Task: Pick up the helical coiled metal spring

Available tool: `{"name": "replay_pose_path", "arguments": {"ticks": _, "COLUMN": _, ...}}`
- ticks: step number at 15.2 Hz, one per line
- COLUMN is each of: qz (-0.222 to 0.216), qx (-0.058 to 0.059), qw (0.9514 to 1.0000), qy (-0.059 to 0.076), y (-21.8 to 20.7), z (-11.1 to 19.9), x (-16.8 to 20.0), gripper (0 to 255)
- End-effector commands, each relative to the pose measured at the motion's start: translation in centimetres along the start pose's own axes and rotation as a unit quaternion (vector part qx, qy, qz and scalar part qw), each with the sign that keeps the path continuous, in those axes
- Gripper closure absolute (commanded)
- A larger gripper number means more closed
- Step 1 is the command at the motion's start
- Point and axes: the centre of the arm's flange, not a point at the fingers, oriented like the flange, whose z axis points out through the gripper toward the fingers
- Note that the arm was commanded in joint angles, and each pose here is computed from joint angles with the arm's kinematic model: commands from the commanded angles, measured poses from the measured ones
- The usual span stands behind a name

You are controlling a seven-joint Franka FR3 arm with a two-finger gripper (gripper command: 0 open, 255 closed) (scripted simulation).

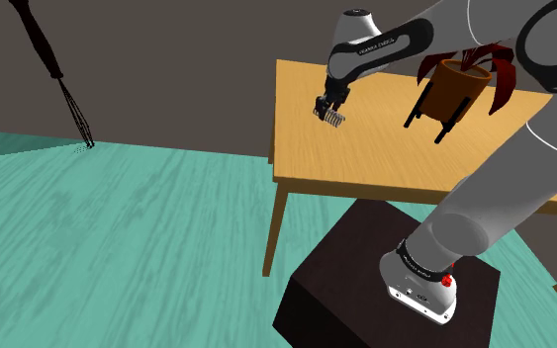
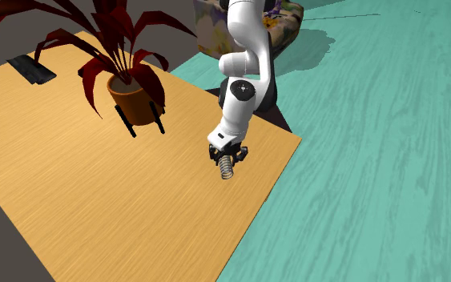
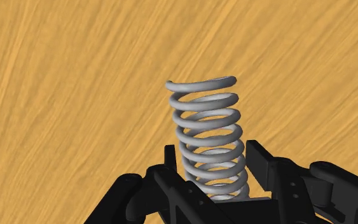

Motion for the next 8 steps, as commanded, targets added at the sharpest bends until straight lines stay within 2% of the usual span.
{"name": "replay_pose_path", "arguments": {"ticks": 1, "qz": 0.000, "qx": 0.000, "qw": 1.0000, "qy": 0.000, "y": 0.1, "z": -0.7, "x": 0.0, "gripper": 255}}
{"name": "replay_pose_path", "arguments": {"ticks": 8, "qz": 0.000, "qx": 0.000, "qw": 1.0000, "qy": 0.000, "y": 0.6, "z": -4.4, "x": 0.4, "gripper": 255}}
